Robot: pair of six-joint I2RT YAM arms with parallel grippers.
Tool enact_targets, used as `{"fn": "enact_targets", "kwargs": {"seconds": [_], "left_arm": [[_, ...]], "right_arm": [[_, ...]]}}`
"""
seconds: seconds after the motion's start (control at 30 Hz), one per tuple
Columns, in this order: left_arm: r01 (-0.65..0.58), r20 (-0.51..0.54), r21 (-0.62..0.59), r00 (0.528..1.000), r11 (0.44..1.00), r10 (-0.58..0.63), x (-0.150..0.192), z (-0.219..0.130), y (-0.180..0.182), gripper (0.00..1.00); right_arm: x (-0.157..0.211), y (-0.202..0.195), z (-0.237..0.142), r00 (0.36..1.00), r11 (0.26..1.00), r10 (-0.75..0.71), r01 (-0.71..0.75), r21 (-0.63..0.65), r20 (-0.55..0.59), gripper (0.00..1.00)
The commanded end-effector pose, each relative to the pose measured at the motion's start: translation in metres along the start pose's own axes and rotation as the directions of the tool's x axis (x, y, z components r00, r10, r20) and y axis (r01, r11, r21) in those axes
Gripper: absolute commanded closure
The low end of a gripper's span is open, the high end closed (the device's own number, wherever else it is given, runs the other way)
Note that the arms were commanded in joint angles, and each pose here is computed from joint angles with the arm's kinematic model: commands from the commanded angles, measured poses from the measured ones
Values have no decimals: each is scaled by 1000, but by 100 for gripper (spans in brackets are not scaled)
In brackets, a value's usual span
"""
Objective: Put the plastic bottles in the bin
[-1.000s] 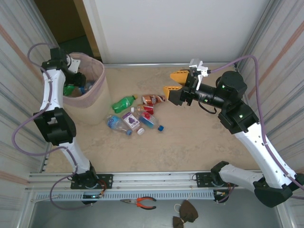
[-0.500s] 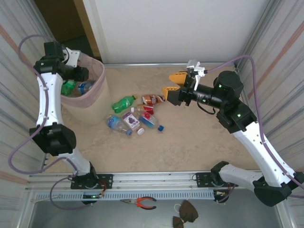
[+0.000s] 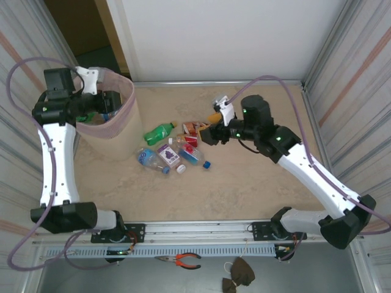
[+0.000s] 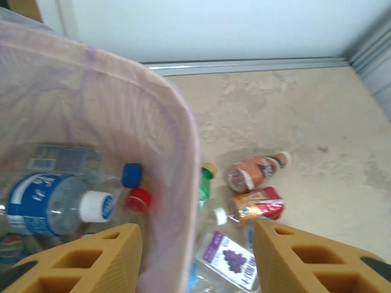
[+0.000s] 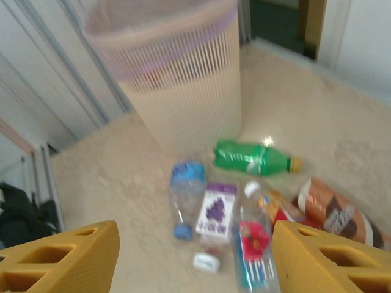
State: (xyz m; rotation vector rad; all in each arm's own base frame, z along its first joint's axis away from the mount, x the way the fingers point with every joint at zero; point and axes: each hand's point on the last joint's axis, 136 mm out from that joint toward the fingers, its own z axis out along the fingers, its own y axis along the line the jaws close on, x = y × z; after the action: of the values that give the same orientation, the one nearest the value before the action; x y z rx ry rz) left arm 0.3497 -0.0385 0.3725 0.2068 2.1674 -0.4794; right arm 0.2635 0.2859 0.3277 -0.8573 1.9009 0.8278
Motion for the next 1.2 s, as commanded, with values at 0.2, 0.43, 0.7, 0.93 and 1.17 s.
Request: {"fn": "enact_targets", "kwargs": {"seconds": [0.2, 0.43, 0.7, 0.93, 1.17], "left_arm": [[46, 121, 248, 990, 968, -78, 5, -15, -53, 46], [47, 112, 297, 990, 954, -84, 14, -6, -68, 46], [32, 84, 307, 995, 951, -60, 22, 6, -79, 46], [28, 91, 301, 994, 953, -58, 23, 5, -79, 46], [21, 96, 298, 994, 954, -52, 23, 2, -80, 46]], "right_arm": [[138, -43, 51, 930, 994, -56, 87, 71, -363, 39], [207, -53, 71, 835, 971, -226, 237, -42, -502, 44], [238, -70, 96, 809, 971, -218, 235, -41, -546, 41], [239, -79, 114, 788, 969, -227, 244, -48, -573, 41], [247, -76, 125, 780, 978, -187, 206, -38, -597, 41]]}}
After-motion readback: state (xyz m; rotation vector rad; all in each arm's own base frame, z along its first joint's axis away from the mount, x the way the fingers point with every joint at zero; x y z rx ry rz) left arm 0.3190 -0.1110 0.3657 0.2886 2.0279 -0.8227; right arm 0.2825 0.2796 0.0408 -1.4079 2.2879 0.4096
